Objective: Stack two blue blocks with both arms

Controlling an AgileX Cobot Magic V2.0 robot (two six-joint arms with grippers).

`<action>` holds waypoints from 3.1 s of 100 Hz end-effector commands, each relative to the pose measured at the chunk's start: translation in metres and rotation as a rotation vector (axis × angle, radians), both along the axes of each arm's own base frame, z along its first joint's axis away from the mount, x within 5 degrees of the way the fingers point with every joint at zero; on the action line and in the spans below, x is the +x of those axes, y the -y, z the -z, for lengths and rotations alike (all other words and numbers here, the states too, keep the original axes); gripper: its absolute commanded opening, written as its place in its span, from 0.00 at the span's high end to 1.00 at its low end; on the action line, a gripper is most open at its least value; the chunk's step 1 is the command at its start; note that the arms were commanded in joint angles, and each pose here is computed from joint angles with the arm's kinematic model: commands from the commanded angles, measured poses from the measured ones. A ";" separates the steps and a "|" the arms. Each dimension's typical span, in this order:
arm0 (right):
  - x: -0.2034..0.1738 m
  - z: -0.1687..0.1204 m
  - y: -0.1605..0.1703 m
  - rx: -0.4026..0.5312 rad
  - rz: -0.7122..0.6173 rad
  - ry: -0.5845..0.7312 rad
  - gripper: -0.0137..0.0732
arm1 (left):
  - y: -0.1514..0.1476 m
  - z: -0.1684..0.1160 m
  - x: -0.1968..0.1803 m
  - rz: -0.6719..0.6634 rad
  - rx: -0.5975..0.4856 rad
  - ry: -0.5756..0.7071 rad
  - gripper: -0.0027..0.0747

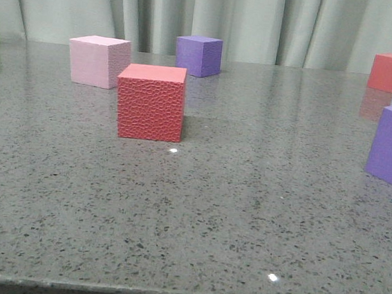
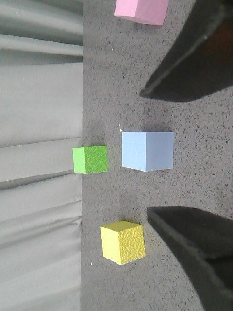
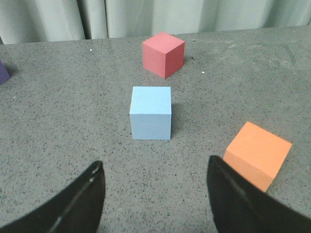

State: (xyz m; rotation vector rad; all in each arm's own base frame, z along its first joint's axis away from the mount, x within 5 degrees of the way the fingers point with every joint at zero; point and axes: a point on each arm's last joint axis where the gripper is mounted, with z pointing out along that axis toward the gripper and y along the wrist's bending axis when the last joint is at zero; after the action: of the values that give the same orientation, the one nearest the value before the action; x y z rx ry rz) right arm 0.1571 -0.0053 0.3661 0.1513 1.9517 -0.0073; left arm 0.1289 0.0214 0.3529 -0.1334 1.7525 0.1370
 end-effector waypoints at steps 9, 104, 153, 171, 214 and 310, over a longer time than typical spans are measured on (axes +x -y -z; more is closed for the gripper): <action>0.039 -0.034 0.000 0.021 0.013 -0.014 0.14 | 0.000 -0.020 0.001 0.004 0.002 0.121 0.37; 0.216 -0.016 0.011 0.034 0.079 -0.540 0.09 | 0.003 -0.020 0.001 0.025 0.001 0.128 0.37; 0.251 0.023 0.022 0.101 0.058 -0.596 0.09 | 0.003 -0.020 0.001 0.025 0.001 0.128 0.37; 0.262 0.031 0.021 0.111 0.053 -0.594 0.09 | 0.003 -0.020 0.001 0.025 0.001 0.128 0.37; 0.282 0.047 0.022 0.104 0.038 -0.645 0.18 | 0.003 -0.020 0.001 0.025 0.001 0.128 0.37; 0.273 -0.006 -0.055 0.092 -0.118 -0.604 0.46 | 0.003 -0.020 0.001 0.025 0.001 0.128 0.37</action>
State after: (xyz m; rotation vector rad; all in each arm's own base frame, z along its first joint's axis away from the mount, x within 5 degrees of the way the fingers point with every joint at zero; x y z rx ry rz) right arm 0.4444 0.0335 0.3323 0.1300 2.6773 0.0780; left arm 0.1293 0.0196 0.3538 -0.1239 1.7429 0.1246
